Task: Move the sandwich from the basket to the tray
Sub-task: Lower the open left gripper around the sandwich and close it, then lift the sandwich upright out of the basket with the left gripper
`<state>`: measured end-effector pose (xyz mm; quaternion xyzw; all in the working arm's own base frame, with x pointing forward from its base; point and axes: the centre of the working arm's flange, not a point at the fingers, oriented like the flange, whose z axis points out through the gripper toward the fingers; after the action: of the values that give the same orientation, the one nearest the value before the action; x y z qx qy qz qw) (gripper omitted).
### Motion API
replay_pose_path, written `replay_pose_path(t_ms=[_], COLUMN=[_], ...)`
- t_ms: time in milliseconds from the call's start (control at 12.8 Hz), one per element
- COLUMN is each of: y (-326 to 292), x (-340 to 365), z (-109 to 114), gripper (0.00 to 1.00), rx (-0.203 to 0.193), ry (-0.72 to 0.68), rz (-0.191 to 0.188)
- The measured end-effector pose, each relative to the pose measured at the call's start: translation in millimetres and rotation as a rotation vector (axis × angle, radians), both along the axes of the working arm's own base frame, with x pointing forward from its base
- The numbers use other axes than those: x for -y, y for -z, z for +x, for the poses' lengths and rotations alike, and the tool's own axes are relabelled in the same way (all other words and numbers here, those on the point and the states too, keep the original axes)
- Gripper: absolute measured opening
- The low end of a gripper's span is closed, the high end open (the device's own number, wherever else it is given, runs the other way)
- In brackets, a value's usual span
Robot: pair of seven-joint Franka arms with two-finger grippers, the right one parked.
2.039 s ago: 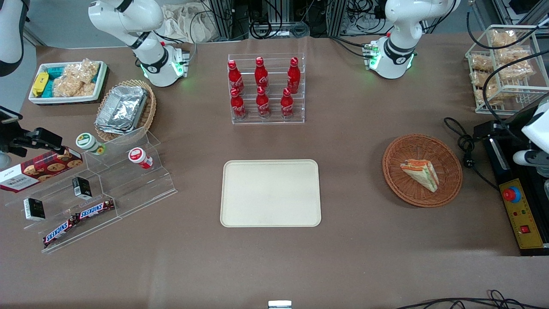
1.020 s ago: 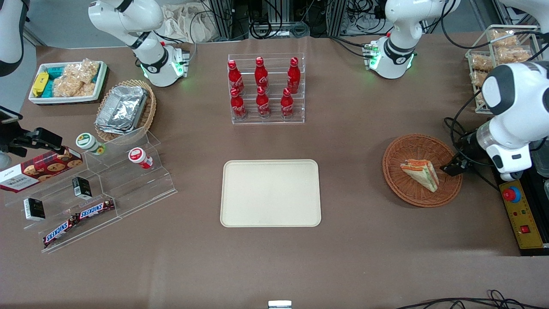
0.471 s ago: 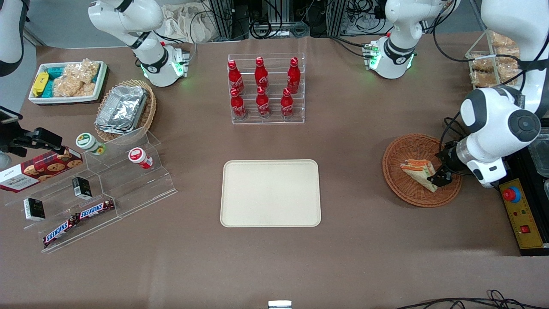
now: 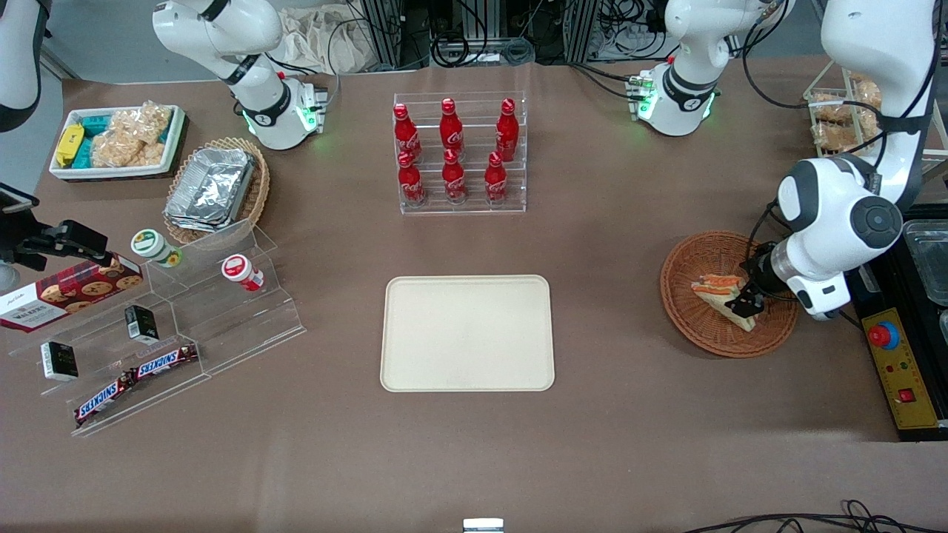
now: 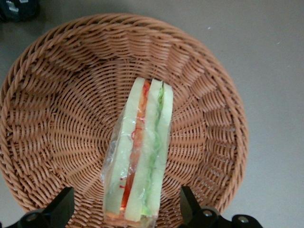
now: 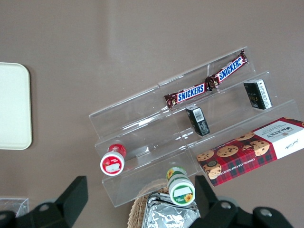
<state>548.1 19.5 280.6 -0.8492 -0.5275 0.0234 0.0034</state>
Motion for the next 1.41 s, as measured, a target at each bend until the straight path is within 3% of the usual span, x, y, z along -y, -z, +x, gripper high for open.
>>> replay_pose_path(t_ms=[549,627,706,1098,1255,1412], y=[21,25,28,28,18,-7], x=[0,0,1,1,-1,-4], z=[-4,-3,-2,0,8,22], gripper=[1.0,0.93,0.93,0.39,0.33,0.3], rx=[-0.012,-0.009,-0.004,0.009,0.019,-0.027], ry=[0.047,0.049,0.05,0.051,0.054,0.079], rz=[0.032,0.032,0.031,0.031,0.036,0.043])
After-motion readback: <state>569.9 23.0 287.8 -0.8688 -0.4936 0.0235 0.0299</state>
